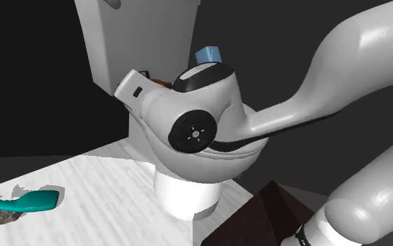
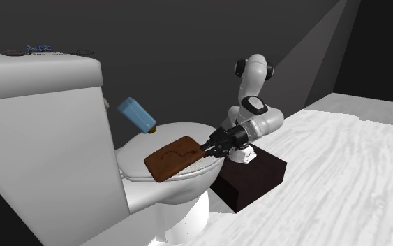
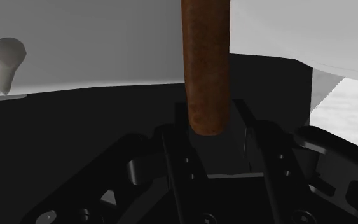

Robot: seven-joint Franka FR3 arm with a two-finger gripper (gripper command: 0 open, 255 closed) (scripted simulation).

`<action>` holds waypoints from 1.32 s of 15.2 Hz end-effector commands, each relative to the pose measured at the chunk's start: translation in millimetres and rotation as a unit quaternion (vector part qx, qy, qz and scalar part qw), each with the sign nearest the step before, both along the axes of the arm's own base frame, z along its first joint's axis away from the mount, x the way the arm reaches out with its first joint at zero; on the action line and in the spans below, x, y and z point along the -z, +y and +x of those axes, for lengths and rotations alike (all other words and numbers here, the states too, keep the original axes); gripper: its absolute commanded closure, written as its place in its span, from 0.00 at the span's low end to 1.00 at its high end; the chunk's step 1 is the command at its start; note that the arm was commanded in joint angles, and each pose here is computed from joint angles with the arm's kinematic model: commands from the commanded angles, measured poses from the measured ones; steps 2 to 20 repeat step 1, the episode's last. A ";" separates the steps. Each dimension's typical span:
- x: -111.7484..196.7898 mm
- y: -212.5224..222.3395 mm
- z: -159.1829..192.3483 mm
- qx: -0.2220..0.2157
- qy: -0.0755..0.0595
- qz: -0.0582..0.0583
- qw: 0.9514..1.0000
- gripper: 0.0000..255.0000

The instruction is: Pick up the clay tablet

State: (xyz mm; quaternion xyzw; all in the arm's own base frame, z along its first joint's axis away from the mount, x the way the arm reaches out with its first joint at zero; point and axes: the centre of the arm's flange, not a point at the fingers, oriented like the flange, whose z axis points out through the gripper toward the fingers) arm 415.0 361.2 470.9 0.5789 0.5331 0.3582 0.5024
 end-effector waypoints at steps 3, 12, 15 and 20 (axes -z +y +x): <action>-3.1 -0.1 0.1 0.000 0.000 0.000 1.000 1.00; -3.1 -0.1 0.1 0.000 0.000 0.000 1.000 1.00; -3.1 -0.1 0.1 0.000 0.000 0.000 1.000 1.00; -3.1 -0.1 0.1 0.000 0.000 0.000 1.000 1.00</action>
